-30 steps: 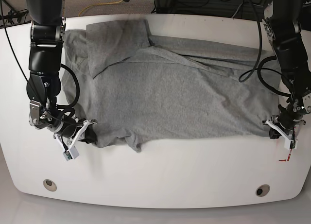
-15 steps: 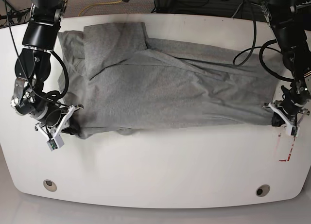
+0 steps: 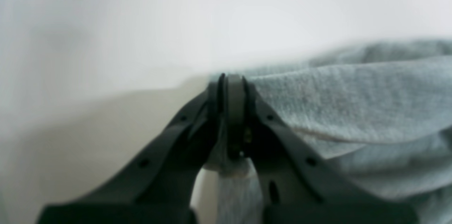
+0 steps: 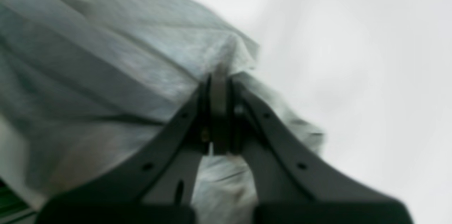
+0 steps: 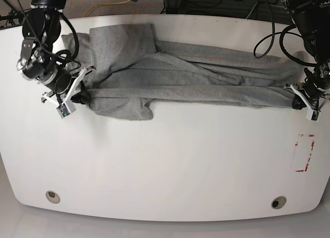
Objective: Fold the T-shirt properly
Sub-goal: 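Lift the hem with both grippers and fold it over toward the collar, then press the folded edge flat with both grippers and release, then grasp the folded strip's end with the left gripper, then fold the strip end with the left gripper toward the right gripper, then fold the other strip end with the right gripper toward the left gripper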
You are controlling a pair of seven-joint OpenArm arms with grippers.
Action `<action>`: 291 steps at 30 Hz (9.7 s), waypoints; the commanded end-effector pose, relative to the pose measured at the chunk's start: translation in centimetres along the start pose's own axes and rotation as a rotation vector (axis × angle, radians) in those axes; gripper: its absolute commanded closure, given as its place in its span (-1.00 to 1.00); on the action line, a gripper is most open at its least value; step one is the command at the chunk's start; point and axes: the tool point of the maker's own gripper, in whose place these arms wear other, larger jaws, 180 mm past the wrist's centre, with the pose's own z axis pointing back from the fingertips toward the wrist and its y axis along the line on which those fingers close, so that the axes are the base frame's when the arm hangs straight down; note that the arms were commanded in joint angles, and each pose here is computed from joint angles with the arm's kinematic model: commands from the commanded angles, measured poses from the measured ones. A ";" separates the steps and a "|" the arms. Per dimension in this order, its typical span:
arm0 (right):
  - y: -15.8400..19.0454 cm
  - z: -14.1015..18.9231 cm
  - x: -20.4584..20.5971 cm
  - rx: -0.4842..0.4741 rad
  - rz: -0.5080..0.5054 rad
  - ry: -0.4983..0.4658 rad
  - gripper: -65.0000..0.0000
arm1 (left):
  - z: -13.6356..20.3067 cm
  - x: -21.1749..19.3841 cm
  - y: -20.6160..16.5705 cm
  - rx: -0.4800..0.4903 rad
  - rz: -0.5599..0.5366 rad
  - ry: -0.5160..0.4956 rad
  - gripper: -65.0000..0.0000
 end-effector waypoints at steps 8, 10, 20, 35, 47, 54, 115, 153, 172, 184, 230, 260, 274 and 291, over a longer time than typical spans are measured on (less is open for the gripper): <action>1.5 2.3 -5.3 -0.032 -0.084 0.115 0.95 | 2.4 -2.0 0.4 0.030 -0.066 0.030 1.00; 2.3 2.5 -6.8 -0.019 -0.109 0.149 0.88 | 2.7 -3.1 0.2 0.025 -0.068 0.052 1.00; 1.2 4.1 -8.4 -0.074 -0.156 0.170 -0.11 | 3.1 -4.6 0.3 0.030 -0.072 0.122 -0.16; -0.8 -0.9 0.0 0.015 -0.150 -0.048 -0.15 | 5.2 2.3 -3.4 0.065 -0.168 -0.054 -0.13; -2.4 -8.2 0.2 0.050 -0.146 0.075 -0.15 | 4.1 -3.5 -5.5 0.041 -0.213 0.123 -0.13; -1.2 -11.0 -0.9 0.111 -0.180 0.094 -0.14 | 4.0 -4.9 -5.6 0.030 -0.199 0.156 -0.13; 3.3 0.6 -4.4 0.182 -0.355 -0.060 -0.40 | 7.5 -7.0 3.6 0.057 0.385 0.150 -0.66; 1.4 -2.7 -10.8 0.112 -0.434 0.160 -0.10 | 8.8 -0.2 -5.1 0.003 -0.049 0.093 0.98; 5.5 -4.1 -11.7 0.212 -0.405 0.177 -0.10 | 5.7 0.4 -22.4 -0.392 -0.088 0.073 0.97; 5.3 -4.2 -11.2 0.209 -0.395 0.166 -0.10 | 5.6 2.5 -28.8 -0.542 -0.092 0.015 0.97; -4.4 1.0 -10.9 0.071 -0.638 0.006 -0.12 | 5.1 -3.6 -18.1 -0.348 -0.155 0.230 0.23; 3.3 -0.5 -4.4 0.196 -0.474 -0.061 1.00 | 7.0 -9.9 -20.3 -0.410 -0.063 0.311 0.23; 5.3 1.8 0.3 0.176 -0.341 -0.118 1.00 | 3.3 -7.0 -26.1 -0.489 0.102 0.288 0.22; 13.2 -1.0 5.0 0.414 -0.270 -0.183 1.00 | 2.7 -5.9 -28.0 -0.521 0.149 0.263 0.22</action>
